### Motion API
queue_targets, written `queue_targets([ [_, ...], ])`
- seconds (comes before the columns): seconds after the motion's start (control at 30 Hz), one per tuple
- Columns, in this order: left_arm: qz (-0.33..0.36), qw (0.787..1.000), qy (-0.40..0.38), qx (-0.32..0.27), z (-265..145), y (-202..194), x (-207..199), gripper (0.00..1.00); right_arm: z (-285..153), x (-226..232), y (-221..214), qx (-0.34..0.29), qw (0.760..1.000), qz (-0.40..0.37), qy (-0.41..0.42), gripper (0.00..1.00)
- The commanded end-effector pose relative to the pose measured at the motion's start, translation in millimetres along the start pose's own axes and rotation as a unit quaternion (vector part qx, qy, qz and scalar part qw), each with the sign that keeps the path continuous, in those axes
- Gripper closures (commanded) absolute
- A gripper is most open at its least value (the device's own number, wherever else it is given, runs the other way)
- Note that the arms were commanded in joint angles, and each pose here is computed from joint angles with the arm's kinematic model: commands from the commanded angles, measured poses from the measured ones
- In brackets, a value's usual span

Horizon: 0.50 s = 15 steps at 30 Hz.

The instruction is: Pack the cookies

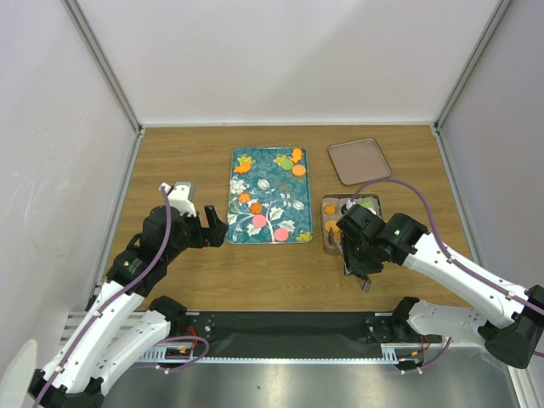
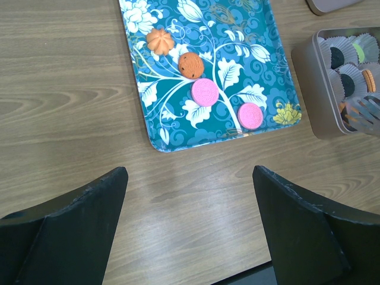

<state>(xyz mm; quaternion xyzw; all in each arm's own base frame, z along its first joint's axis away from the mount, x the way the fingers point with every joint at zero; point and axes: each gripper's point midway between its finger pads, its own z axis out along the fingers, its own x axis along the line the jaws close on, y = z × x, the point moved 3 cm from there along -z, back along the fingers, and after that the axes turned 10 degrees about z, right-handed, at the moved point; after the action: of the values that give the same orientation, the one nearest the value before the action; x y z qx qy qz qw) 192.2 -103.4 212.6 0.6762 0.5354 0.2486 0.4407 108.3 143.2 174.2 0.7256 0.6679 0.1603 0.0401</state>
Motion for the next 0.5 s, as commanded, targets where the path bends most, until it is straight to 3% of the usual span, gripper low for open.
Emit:
queue_targets([
  [0.0,0.003,1.0,-0.002,-0.026,-3.3,13.8,-1.7,0.07,-7.6,3.2,7.7,-0.018,1.0,-0.002,0.011,0.56],
  [0.47,0.004,1.0,-0.003,-0.025,-3.7,13.6,-2.0,0.07,-16.2,5.0,14.0,-0.031,0.999,0.001,0.014,0.53],
])
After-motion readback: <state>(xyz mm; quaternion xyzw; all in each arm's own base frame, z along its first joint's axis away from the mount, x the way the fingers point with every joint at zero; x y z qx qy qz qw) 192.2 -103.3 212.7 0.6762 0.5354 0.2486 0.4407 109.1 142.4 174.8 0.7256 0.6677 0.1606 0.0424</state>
